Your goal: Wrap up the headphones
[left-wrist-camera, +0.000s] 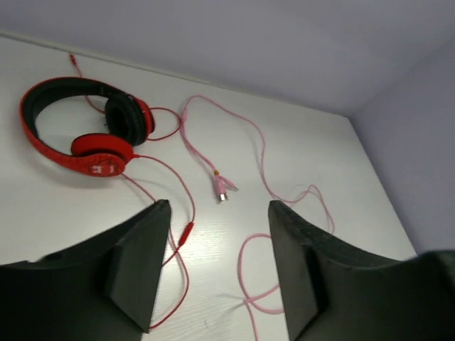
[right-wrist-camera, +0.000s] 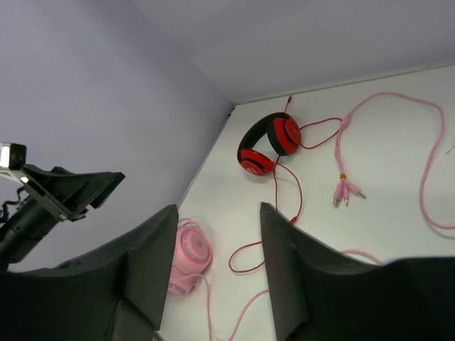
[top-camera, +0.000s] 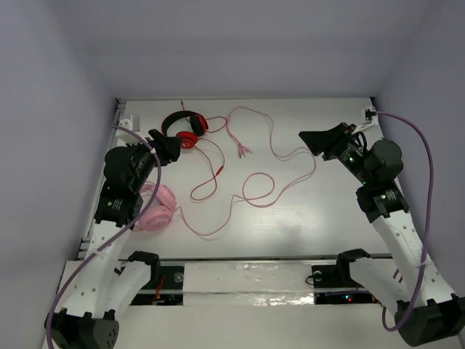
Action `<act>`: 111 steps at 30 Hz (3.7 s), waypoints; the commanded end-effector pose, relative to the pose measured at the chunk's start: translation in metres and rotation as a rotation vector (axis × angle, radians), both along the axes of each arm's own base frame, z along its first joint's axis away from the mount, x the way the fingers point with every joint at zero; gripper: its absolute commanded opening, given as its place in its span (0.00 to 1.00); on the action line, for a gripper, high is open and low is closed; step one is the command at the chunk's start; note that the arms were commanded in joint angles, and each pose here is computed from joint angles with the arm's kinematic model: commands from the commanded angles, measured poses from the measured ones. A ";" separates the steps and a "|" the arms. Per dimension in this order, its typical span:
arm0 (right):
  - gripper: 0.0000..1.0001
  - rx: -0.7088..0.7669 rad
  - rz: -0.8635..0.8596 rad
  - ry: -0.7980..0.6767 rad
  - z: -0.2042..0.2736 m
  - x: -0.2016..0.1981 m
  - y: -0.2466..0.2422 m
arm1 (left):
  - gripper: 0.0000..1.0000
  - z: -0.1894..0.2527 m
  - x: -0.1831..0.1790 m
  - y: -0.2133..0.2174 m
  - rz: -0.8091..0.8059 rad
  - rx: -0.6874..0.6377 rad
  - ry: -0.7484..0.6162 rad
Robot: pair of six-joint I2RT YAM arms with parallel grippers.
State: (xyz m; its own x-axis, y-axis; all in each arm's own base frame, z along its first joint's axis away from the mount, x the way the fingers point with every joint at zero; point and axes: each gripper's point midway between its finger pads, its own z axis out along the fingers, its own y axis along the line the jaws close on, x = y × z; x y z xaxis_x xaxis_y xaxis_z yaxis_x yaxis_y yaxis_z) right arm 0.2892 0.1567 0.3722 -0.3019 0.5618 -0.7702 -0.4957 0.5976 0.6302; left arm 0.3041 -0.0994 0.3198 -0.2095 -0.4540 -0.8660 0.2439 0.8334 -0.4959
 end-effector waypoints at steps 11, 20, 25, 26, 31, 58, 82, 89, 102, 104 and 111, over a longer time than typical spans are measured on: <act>0.00 0.042 0.031 0.027 -0.034 -0.010 0.016 | 0.16 -0.088 0.008 0.053 0.239 0.271 0.428; 0.00 0.033 0.056 0.047 -0.061 -0.014 0.021 | 0.00 -0.137 -0.003 0.147 0.570 0.367 0.658; 0.00 0.035 0.064 0.046 -0.064 -0.018 0.021 | 0.05 -0.176 0.003 0.174 0.644 0.378 0.807; 0.00 0.036 0.064 0.043 -0.063 -0.018 0.020 | 0.09 -0.182 0.002 0.185 0.676 0.377 0.834; 0.00 0.043 0.070 0.042 -0.063 -0.022 0.020 | 0.37 -0.211 -0.006 0.219 0.776 0.373 0.945; 0.06 0.052 0.105 0.057 -0.066 -0.023 0.027 | 0.15 -0.276 -0.002 0.199 0.602 0.316 1.105; 0.07 -0.025 0.126 0.039 -0.065 -0.026 0.035 | 0.05 -0.167 -0.016 0.196 0.694 0.244 0.837; 0.16 -0.017 0.146 0.048 -0.067 -0.027 0.038 | 0.37 -0.203 -0.031 0.202 0.648 0.353 1.048; 0.24 -0.017 0.151 0.068 -0.071 -0.027 0.039 | 0.61 -0.240 -0.020 0.191 0.474 0.374 1.256; 0.25 -0.014 0.155 0.069 -0.071 -0.027 0.039 | 0.61 -0.247 -0.023 0.198 0.510 0.400 1.288; 0.25 -0.010 0.164 0.083 -0.075 -0.025 0.042 | 0.55 -0.276 -0.030 0.209 0.534 0.467 1.360</act>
State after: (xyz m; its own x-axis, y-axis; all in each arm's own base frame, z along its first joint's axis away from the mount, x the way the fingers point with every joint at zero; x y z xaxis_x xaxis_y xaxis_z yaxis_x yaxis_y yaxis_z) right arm 0.2665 0.1936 0.2717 -0.4870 0.4845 -0.7267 -0.4764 0.5500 0.6860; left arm 0.2758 0.1007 0.0456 -0.8404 -0.4921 -0.2272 -0.5334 0.8253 0.1854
